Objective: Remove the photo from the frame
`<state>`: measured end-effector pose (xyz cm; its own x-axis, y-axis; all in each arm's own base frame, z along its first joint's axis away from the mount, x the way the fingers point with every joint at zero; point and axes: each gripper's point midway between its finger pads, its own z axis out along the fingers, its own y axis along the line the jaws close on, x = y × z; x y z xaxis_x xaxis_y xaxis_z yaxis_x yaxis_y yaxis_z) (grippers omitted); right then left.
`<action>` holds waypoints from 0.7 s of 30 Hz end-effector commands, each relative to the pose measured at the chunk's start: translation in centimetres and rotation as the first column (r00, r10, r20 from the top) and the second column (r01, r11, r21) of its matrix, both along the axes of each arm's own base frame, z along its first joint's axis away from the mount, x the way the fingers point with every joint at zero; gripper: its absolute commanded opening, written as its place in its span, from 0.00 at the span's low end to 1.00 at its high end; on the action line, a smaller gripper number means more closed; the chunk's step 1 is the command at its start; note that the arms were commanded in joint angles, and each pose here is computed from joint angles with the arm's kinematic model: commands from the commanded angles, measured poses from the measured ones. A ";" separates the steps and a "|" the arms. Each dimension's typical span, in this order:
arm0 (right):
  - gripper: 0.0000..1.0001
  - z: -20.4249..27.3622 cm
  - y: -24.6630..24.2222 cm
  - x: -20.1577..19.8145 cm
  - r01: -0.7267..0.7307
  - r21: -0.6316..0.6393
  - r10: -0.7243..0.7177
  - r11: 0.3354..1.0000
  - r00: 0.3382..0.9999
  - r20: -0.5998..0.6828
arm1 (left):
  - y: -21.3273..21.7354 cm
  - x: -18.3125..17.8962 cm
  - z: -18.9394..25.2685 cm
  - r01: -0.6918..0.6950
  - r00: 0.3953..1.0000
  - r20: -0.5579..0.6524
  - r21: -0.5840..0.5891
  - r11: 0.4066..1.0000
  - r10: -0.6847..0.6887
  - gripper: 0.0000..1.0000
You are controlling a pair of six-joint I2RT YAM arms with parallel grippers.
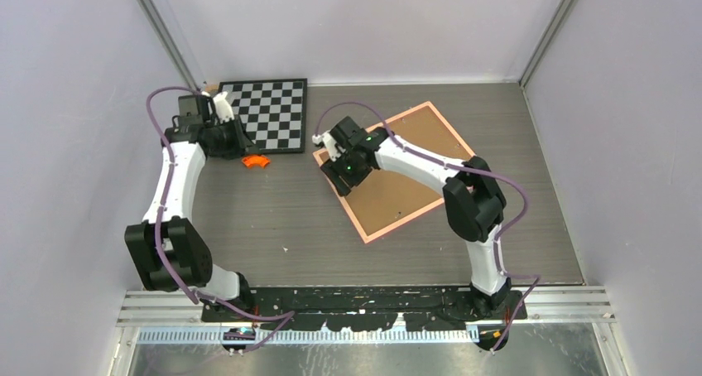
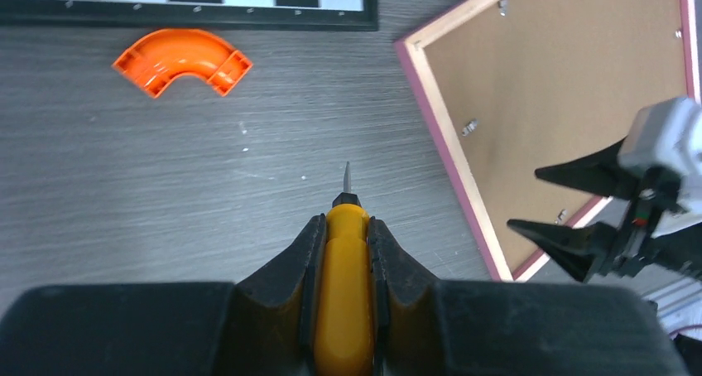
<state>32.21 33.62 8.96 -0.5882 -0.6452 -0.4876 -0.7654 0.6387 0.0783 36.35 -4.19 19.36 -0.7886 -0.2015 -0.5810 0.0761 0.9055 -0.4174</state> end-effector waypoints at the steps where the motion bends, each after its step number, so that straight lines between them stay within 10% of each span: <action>1: 0.63 -0.7 2.5 -0.4 0.008 0.022 -0.008 1.000 1.000 -0.015 | 1.0 -0.5 1.9 -0.067 0.996 0.062 -0.013 0.998 0.068 0.00; 13: 0.50 -5.4 4.1 -1.2 -0.055 -0.104 0.052 0.993 0.998 -0.030 | 2.3 -1.5 2.9 -0.065 0.989 0.135 0.095 0.993 0.052 0.00; 21: 0.30 -6.2 3.9 -6.7 -0.326 -0.221 0.333 0.919 0.943 -0.006 | 1.5 -2.1 2.8 0.069 0.994 0.079 0.112 0.991 -0.078 0.00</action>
<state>30.38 37.13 2.95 -0.4872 -0.7845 -0.3836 -0.8380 0.5436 -0.0476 34.12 -2.09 20.88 -0.7488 -0.1620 -0.6427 0.0729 0.9437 -0.3228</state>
